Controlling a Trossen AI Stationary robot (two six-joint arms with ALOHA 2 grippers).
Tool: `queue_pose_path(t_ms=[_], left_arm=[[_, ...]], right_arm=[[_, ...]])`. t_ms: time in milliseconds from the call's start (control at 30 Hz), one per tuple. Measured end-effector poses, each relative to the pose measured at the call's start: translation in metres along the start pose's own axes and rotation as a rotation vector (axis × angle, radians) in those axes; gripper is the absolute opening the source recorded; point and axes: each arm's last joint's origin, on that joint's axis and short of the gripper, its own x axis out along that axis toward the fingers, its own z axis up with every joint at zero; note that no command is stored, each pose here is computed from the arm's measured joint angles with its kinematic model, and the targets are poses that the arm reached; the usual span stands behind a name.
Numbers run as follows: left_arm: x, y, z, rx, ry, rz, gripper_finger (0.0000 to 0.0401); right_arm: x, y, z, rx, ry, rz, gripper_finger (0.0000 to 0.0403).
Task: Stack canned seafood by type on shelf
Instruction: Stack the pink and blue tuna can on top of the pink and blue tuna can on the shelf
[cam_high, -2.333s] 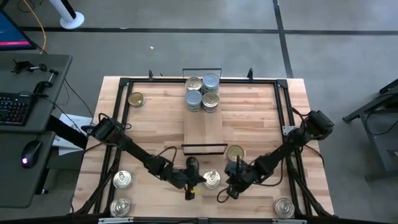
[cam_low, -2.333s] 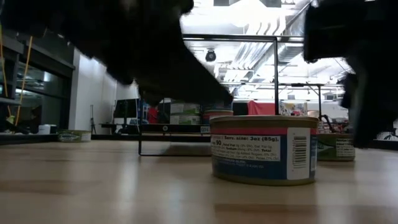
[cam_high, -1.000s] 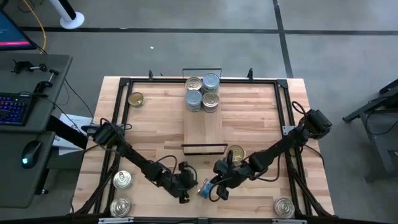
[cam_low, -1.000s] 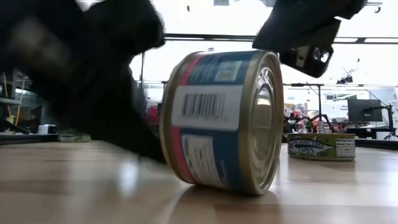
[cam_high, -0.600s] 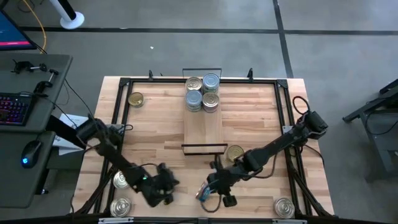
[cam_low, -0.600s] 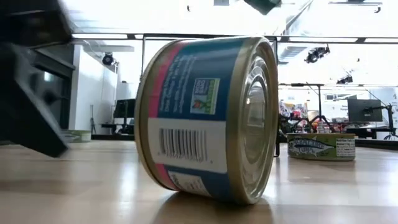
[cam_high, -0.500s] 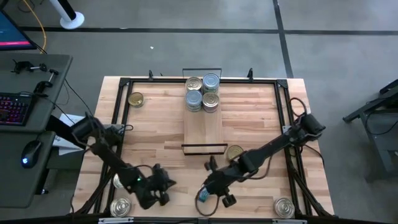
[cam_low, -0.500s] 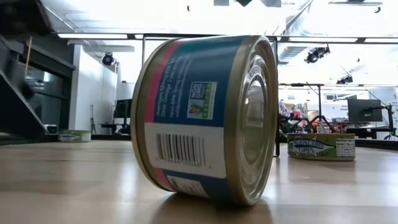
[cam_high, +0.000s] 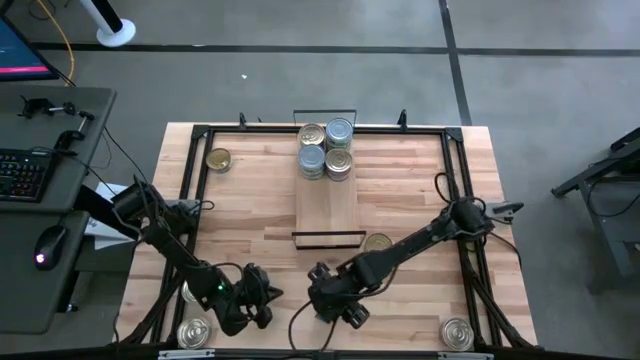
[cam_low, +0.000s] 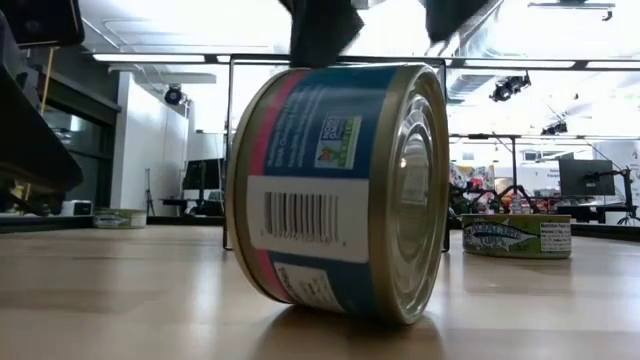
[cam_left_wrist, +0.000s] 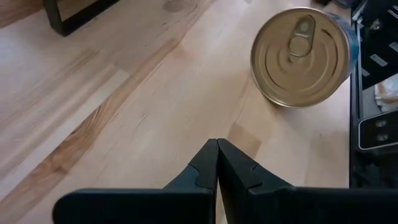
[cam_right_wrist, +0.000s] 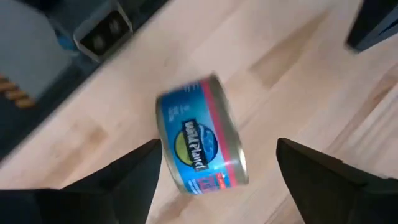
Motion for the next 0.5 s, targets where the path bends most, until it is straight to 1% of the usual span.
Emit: queue_pose_path(t_ms=[133,367,433,500], left_arm=[[0.000,0.000,0.000,0.004,0.003,0.001,0.0000],[0.001,0.000,0.001,0.015,0.003,0.003,0.0000],[0.001,0.001,0.001,0.014,0.000,0.004,0.0000],[0.000,0.000,0.004,0.011,-0.030,0.010,0.0000]], right_arm=[[0.013,-0.001,-0.007,-0.017,0.071,0.023,0.0309],[0.033,-0.002,-0.011,-0.006,0.102,0.032,0.0308],[0.036,-0.002,-0.012,-0.004,0.113,0.021,0.0294],[0.035,-0.003,-0.012,-0.007,0.120,-0.013,0.0262]])
